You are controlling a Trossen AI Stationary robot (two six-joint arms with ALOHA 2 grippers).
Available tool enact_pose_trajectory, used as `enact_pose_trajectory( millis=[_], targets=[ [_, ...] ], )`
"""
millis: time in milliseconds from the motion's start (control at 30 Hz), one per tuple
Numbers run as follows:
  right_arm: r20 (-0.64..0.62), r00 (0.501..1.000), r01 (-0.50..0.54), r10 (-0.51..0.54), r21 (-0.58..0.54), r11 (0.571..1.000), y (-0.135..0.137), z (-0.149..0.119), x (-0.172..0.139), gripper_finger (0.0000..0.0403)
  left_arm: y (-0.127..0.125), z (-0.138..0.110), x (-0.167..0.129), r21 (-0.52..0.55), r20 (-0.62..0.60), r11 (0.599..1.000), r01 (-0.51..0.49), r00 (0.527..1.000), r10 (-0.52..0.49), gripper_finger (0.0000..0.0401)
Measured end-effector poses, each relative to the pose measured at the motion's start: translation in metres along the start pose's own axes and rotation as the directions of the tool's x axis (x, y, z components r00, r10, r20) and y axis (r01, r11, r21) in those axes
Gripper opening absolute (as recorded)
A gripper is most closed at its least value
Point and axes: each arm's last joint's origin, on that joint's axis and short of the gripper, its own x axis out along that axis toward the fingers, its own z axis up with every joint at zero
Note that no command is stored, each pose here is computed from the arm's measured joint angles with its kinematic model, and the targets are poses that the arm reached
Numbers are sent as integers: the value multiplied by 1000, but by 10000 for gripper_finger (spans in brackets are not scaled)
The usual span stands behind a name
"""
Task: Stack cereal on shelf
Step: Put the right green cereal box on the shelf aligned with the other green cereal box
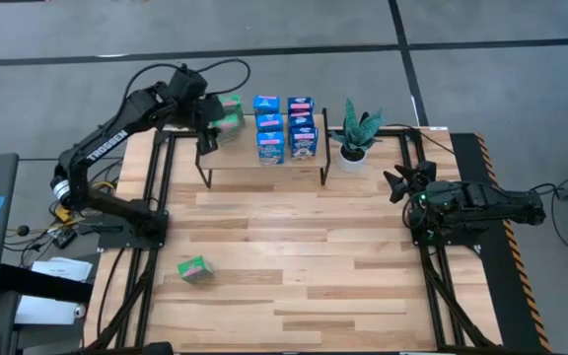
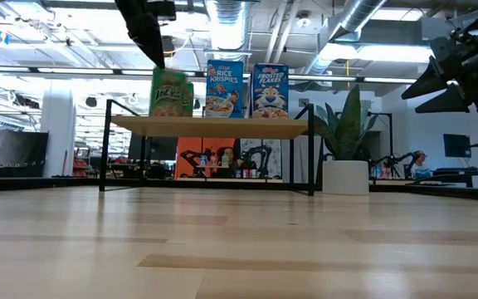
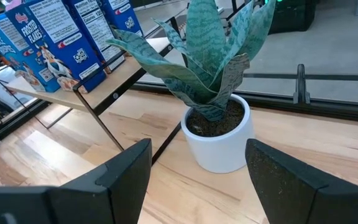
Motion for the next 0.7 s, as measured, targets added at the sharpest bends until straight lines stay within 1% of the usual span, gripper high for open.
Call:
enact_pose_trajectory(
  millis=[133, 233, 300, 400, 467, 567, 700],
  targets=[
    [0, 1000, 0, 0, 0, 1000, 0, 0, 0, 286, 0, 2, 13, 14, -37, 1000, 8, 999, -7, 218],
    [0, 1000, 0, 0, 0, 1000, 0, 0, 0, 286, 1, 4, 23, 18, -63, 1000, -2, 998, 3, 224],
    [0, 1000, 0, 0, 0, 1000, 0, 0, 0, 286, 1, 4, 25, 23, -83, 999, -24, 996, 26, 224],
    [0, 1000, 0, 0, 0, 1000, 0, 0, 0, 286, 0, 4, 23, 44, -111, 996, -84, 990, 88, 224],
    [0, 1000, 0, 0, 0, 1000, 0, 0, 0, 286, -1, 5, 20, 54, -101, 994, -98, 990, 103, 224],
    [0, 1000, -1, 1, 1, 1000, 0, 0, 0, 286, -1, 9, 14, 61, -55, 991, -120, 991, 124, 224],
    [0, 1000, 0, 0, 0, 1000, 0, 0, 0, 286, -3, 12, 14, 62, -36, 989, -137, 990, 139, 224]
  ],
)
